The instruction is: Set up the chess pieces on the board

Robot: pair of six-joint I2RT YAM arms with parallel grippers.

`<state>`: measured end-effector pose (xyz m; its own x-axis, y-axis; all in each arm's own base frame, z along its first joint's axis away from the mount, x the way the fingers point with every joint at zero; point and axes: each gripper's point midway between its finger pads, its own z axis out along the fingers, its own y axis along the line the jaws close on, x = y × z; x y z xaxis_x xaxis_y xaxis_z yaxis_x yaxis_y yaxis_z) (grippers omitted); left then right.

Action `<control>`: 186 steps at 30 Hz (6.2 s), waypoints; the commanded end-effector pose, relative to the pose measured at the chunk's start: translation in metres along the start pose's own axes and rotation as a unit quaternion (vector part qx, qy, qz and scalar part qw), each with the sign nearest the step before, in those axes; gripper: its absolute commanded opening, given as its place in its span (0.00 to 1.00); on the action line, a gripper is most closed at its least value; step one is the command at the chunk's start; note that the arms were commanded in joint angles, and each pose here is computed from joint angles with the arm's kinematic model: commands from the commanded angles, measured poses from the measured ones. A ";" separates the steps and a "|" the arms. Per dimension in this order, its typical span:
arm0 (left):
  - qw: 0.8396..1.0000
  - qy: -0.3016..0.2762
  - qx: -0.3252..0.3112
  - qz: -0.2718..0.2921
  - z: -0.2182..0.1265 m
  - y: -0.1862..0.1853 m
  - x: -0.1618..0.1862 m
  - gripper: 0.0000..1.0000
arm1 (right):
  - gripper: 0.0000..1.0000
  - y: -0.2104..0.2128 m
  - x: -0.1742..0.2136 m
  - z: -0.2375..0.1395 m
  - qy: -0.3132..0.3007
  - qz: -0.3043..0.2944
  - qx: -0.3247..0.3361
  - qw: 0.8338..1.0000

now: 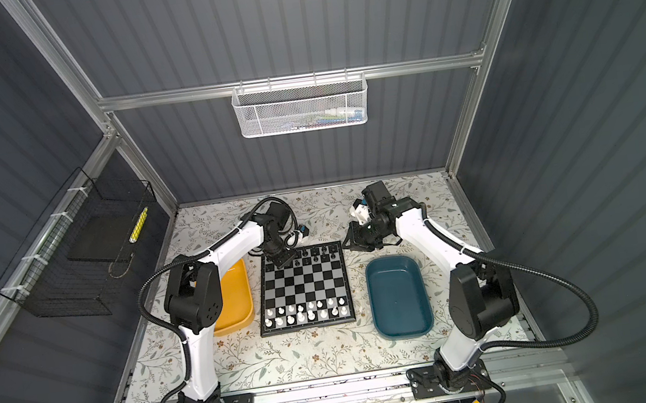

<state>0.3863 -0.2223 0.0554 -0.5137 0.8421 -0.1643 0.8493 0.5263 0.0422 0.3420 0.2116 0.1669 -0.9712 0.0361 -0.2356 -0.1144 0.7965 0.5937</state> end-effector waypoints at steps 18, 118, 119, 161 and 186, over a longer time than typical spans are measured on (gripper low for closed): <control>1.000 0.022 0.009 -0.004 0.015 -0.010 0.008 0.15 | 0.30 -0.001 0.004 -0.005 -0.005 -0.005 -0.002 1.000; 0.999 -0.014 -0.031 0.017 -0.049 -0.010 0.012 0.43 | 0.32 0.000 0.014 -0.018 -0.022 -0.010 -0.001 1.000; 0.999 -0.016 -0.032 0.016 -0.052 -0.009 0.012 0.43 | 0.32 0.001 0.012 -0.019 -0.026 -0.010 -0.001 1.000; 0.889 -0.252 -0.290 -0.250 -0.220 0.157 0.017 0.99 | 0.98 -0.154 -0.109 -0.199 -0.500 -0.019 0.231 0.834; 0.789 -0.356 -0.294 -0.405 -0.073 0.167 0.146 1.00 | 0.99 -0.203 -0.015 -0.174 -0.574 -0.115 0.301 0.753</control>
<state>0.4415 -0.0007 0.1116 -0.5395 0.0711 -0.8390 -0.0344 0.9937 0.1063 0.3430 -0.0591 0.1796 -0.1056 0.0874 -0.9906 0.2227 0.9729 0.0621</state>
